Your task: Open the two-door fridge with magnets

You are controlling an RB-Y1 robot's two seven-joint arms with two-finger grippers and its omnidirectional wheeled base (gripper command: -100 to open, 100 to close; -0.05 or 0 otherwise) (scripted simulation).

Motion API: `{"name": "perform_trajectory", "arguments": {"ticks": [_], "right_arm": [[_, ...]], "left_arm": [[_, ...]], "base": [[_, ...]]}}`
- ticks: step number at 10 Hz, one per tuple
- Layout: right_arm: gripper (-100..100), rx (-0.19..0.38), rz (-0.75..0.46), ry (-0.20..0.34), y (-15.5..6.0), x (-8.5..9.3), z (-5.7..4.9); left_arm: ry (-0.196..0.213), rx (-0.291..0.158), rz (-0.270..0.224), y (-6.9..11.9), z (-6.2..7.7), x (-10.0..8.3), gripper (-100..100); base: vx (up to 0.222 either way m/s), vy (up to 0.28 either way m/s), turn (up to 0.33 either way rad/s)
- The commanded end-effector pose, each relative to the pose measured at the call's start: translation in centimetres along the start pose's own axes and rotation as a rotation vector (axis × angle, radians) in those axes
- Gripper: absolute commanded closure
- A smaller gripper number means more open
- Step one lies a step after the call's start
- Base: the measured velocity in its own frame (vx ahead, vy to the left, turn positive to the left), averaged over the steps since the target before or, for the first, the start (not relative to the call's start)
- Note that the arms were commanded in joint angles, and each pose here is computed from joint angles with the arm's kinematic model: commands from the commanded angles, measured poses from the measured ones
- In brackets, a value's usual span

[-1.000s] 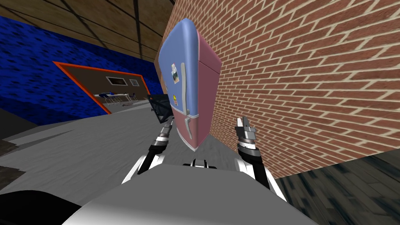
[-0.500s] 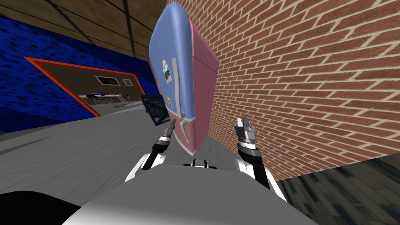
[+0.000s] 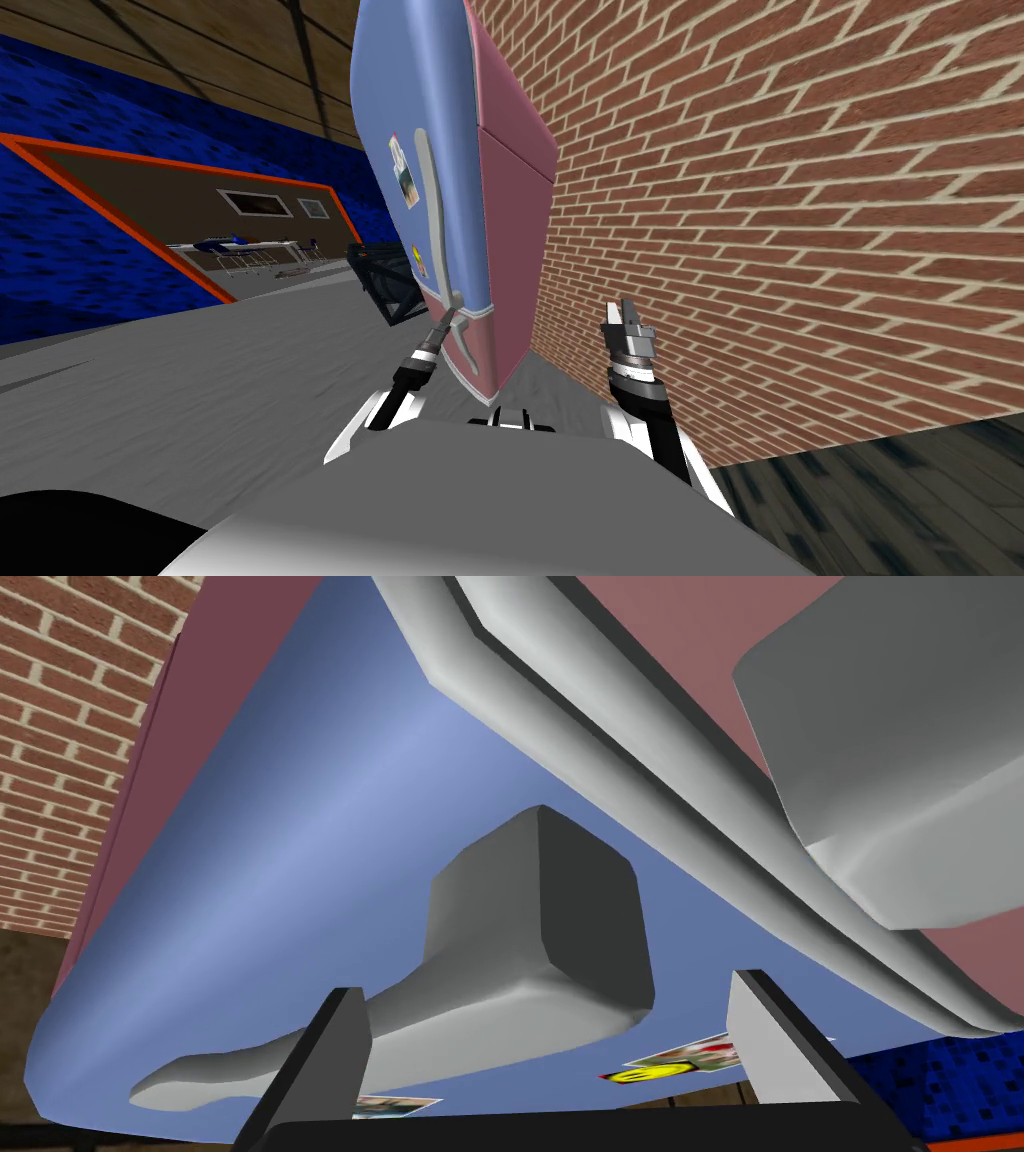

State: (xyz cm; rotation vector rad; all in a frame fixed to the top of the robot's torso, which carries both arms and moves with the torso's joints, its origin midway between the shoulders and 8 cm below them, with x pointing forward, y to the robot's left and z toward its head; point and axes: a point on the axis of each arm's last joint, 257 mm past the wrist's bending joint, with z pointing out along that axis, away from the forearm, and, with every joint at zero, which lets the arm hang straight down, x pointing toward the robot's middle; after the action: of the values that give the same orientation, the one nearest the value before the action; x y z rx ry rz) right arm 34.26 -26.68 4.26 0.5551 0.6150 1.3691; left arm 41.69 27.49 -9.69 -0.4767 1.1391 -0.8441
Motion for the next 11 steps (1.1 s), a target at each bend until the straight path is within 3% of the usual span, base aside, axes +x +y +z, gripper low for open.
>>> {"name": "perform_trajectory", "arguments": {"ticks": [1, 2, 3, 5, 7, 11], "right_arm": [[0, 0.0, 0.0, 0.0, 0.0, 0.0, 0.0], [0, 0.0, 0.0, 0.0, 0.0, 0.0, 0.0], [0, 0.0, 0.0, 0.0, 0.0, 0.0, 0.0], [0, 0.0, 0.0, 0.0, 0.0, 0.0, 0.0], [0, 0.0, 0.0, 0.0, 0.0, 0.0, 0.0], [0, 0.0, 0.0, 0.0, 0.0, 0.0, 0.0]], "left_arm": [[-0.002, -0.004, 0.002, -0.6, 0.2, -0.7, -100], [-0.002, -0.002, 0.002, -0.4, 0.1, -0.5, -100], [0.001, -0.002, 0.0, 0.0, 0.0, 0.0, 100], [0.018, 0.015, -0.008, -0.7, -0.1, 0.2, 100], [0.036, 0.033, -0.016, -1.3, -0.3, 0.6, 100], [0.111, 0.101, -0.053, -3.6, -1.0, 2.0, 100]], "base": [[0.073, -0.007, -0.013], [0.029, -0.005, 0.0], [-0.053, 0.013, 0.029], [-0.051, 0.082, -0.04], [-0.153, 0.293, -0.121], [-0.176, 0.338, -0.104]]}}
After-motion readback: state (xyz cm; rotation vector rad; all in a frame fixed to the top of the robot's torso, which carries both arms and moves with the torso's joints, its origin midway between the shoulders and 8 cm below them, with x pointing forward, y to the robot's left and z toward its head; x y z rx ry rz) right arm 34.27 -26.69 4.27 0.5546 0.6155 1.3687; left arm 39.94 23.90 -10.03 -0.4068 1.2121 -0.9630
